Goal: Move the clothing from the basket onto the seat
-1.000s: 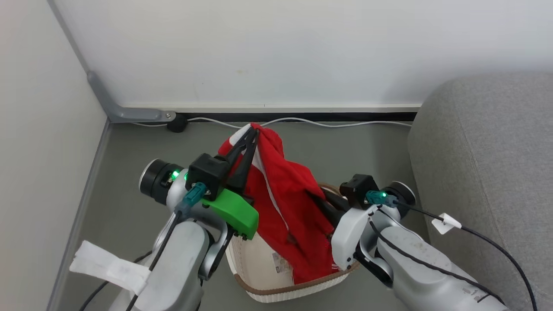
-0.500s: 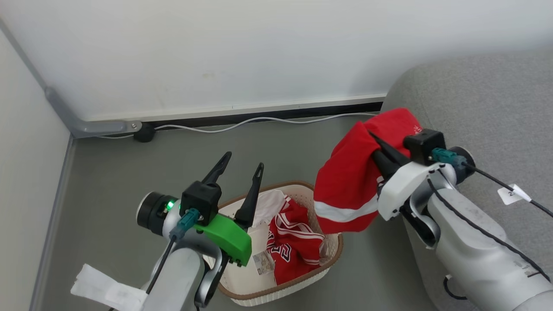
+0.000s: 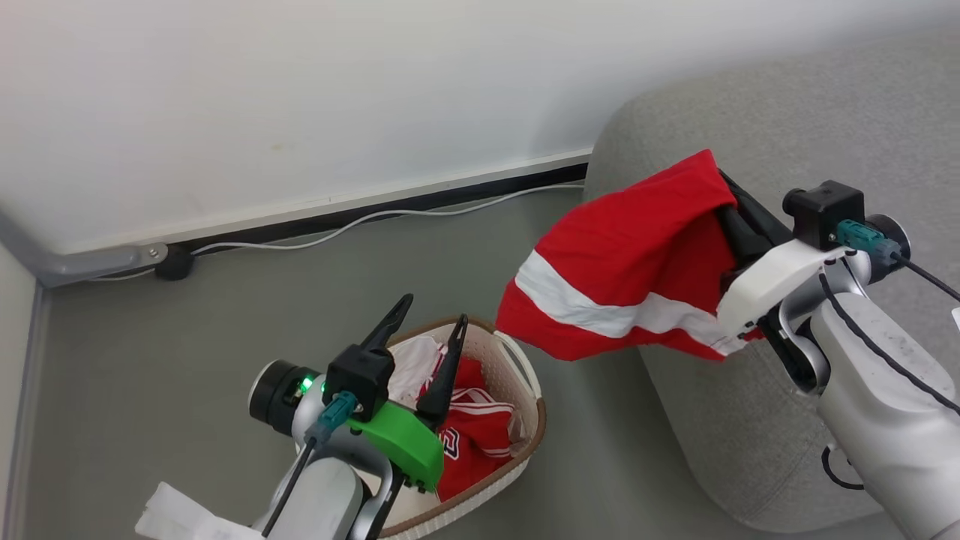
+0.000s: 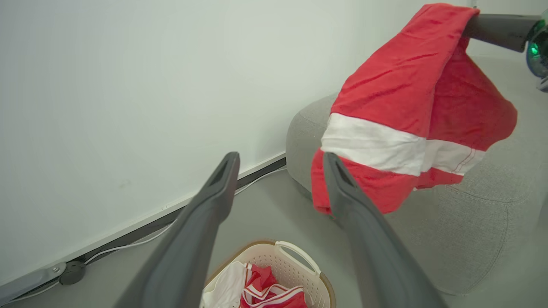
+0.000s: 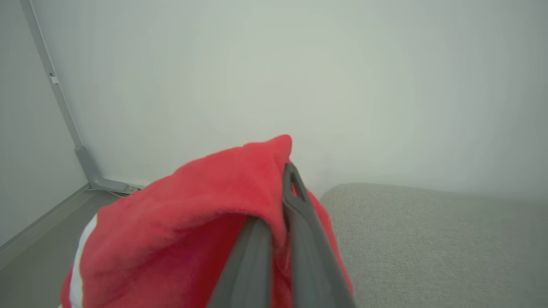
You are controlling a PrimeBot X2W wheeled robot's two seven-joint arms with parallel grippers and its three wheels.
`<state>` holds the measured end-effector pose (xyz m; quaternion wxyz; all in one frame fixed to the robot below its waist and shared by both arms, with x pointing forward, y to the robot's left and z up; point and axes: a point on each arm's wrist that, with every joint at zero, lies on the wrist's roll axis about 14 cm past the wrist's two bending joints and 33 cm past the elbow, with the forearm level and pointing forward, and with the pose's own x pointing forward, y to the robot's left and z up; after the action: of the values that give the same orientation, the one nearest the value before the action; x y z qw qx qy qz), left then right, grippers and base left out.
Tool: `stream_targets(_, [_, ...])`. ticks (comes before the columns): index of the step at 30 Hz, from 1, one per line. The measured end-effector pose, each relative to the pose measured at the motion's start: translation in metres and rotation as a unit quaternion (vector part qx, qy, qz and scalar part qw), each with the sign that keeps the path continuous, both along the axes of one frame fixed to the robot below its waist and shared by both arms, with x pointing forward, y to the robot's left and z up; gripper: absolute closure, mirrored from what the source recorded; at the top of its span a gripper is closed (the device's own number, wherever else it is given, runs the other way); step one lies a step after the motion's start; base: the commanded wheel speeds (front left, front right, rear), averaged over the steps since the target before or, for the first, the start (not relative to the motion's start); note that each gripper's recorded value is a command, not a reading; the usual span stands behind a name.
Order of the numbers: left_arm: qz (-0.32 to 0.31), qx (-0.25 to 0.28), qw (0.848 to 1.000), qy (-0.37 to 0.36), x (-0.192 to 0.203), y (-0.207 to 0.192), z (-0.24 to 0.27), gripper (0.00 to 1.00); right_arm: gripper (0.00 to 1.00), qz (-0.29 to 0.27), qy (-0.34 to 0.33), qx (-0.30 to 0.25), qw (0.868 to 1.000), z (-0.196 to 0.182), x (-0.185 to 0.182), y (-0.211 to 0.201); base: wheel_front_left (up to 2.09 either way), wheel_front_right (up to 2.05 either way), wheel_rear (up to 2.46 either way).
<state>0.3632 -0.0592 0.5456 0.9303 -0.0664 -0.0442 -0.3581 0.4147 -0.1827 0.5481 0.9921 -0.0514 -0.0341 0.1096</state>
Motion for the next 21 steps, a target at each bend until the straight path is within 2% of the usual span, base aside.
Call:
stream_targets(15, [-0.080,-0.009,0.997,0.010,-0.015,-0.048,-0.006,0.00,1.00,-0.072,0.003,0.001,0.997,-0.004,-0.032,-0.059,0.00,0.00,0.00])
stream_targets(21, [-0.105,-0.013,0.994,0.023,-0.019,-0.062,-0.014,0.00,1.00,-0.093,0.006,-0.002,0.996,-0.006,-0.034,-0.077,0.00,0.00,0.00])
